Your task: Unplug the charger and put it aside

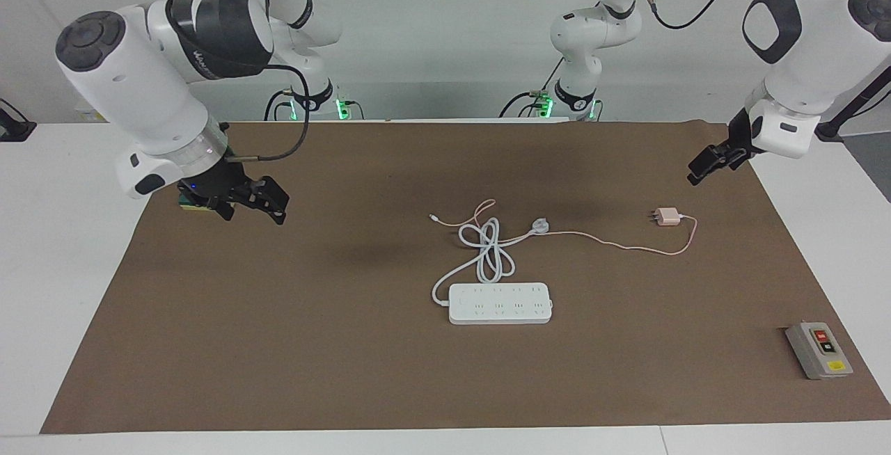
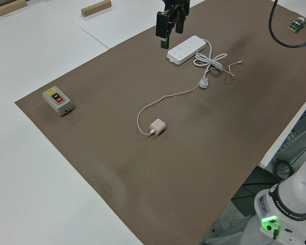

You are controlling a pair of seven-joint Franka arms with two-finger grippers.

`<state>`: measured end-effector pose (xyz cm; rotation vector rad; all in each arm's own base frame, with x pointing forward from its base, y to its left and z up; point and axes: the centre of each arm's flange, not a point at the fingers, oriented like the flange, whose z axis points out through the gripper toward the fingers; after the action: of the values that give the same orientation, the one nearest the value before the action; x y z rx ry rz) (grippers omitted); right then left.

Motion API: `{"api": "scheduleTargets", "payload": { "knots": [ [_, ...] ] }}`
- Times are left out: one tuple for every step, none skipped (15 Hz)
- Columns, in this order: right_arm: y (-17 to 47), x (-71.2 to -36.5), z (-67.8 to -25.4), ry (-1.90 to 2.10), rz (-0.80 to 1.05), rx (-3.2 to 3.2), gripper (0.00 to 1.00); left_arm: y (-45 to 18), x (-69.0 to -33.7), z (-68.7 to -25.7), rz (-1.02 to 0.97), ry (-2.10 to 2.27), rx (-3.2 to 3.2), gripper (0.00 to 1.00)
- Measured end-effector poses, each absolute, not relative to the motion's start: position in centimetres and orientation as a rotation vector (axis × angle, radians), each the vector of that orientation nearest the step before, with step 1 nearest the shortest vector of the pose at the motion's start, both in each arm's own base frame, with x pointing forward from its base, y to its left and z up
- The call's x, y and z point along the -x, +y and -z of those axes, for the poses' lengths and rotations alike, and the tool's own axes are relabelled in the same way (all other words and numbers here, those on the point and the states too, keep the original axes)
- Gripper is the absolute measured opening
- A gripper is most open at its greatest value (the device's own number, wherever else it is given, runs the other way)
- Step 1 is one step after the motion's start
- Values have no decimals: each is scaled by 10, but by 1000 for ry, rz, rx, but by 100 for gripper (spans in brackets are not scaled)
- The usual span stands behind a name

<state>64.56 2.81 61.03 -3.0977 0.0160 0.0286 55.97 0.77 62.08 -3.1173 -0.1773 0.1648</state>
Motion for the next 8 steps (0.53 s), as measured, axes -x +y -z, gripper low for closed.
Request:
{"api": "scheduleTargets", "payload": {
  "knots": [
    [21, -638, -618, -9, -42, 3104, 100, 6, -556, -632, -136, -140, 3121, 100],
    [14, -630, -624, -30, -53, 3115, 100, 1, -553, -641, -114, -105, 3123, 100],
    [8, -619, -628, -43, -68, 3130, 100, -7, -549, -647, -106, -78, 3122, 100],
    [2, -605, -631, -50, -83, 3141, 100, -15, -546, -652, -98, -56, 3123, 100],
    [-2, -589, -632, -49, -89, 3152, 100, -21, -543, -658, -85, -43, 3130, 100],
    [-6, -574, -630, -47, -86, 3163, 100, -21, -538, -664, -75, -45, 3137, 100],
    [-8, -560, -625, -46, -85, 3169, 100, -17, -533, -667, -76, -58, 3142, 100],
    [-10, -550, -619, -46, -85, 3170, 100, -12, -529, -668, -78, -60, 3148, 100]
  ]
}}
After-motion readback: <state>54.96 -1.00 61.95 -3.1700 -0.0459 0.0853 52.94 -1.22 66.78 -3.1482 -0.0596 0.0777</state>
